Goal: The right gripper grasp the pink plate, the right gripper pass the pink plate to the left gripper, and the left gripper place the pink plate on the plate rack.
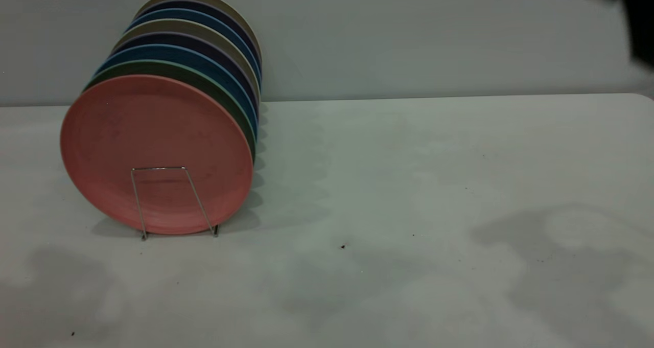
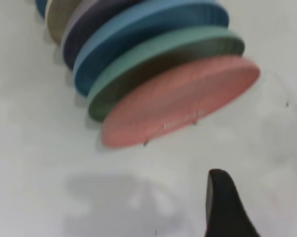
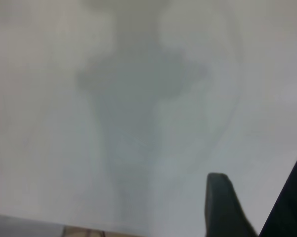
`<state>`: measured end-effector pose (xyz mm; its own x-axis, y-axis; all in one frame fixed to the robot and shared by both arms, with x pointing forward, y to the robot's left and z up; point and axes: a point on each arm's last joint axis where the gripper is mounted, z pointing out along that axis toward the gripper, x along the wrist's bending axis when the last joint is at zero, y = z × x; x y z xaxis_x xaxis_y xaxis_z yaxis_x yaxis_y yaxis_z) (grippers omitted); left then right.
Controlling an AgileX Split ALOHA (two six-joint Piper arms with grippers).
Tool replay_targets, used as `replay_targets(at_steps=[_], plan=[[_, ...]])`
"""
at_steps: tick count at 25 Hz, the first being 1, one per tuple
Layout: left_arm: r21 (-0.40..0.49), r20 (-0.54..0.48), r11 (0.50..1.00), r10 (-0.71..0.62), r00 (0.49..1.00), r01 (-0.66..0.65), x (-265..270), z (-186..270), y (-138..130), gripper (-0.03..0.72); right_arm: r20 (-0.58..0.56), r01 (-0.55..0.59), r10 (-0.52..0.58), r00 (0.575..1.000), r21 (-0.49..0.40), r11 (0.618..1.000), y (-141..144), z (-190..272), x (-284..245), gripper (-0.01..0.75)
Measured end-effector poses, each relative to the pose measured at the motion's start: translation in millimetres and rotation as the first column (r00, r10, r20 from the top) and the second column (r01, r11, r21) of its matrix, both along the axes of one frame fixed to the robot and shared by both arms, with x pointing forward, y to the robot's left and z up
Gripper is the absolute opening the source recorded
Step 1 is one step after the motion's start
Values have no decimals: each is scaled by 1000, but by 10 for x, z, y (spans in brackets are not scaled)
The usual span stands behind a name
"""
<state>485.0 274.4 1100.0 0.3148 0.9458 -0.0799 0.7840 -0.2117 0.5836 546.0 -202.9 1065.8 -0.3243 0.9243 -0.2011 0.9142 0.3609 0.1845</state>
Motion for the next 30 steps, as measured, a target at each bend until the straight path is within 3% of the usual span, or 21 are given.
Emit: replay_targets(at_steps=[5,11,20,30], plan=[[16,-23,1000,-19,1000,19,-358,181,11,404,172,7,-23,985,95,995,-136,627,-419,388],[26,-2,999,-27,1000,27,-767,172,24,404,244,-60,6,970,216,975,-301,865,-1130,388],[-12,27,1000,19,999,-19,-1579,-20,38,404,260,-119,50,964,258,959,-611,409,-2114,388],[-41,144,999,38,989,-32,-2385,-395,50,404,424,-182,48,904,281,942,-878,-26,-2825,388]])
